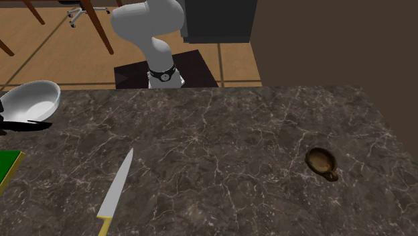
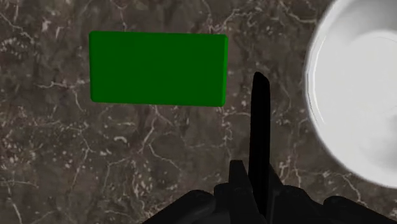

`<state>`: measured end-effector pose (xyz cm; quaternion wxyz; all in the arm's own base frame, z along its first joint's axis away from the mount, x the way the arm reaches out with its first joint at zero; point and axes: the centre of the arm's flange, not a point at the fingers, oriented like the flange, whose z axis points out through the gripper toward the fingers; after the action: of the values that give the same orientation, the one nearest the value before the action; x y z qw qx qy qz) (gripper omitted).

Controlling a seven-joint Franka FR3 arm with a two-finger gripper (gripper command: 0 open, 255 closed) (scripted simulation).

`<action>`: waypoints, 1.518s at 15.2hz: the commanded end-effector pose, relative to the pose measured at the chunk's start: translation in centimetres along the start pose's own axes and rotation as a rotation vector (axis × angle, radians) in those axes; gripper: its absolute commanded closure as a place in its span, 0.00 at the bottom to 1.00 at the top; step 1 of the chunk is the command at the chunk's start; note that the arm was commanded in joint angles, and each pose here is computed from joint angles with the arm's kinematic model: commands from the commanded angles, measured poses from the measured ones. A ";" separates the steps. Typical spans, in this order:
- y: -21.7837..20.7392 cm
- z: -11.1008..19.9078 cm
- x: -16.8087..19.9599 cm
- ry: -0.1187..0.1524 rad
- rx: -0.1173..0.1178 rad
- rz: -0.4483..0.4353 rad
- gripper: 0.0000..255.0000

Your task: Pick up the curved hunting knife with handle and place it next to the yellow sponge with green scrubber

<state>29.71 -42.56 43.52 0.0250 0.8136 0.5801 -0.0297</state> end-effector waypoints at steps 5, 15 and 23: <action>0.3 0.6 -7.8 0.000 -0.001 -0.003 1.00; 1.2 1.6 -20.9 0.000 -0.001 -0.003 1.00; 1.4 5.0 -23.7 0.000 -0.001 -0.003 1.00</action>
<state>23.21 -65.70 40.84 0.0251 0.8127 0.5815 -0.0294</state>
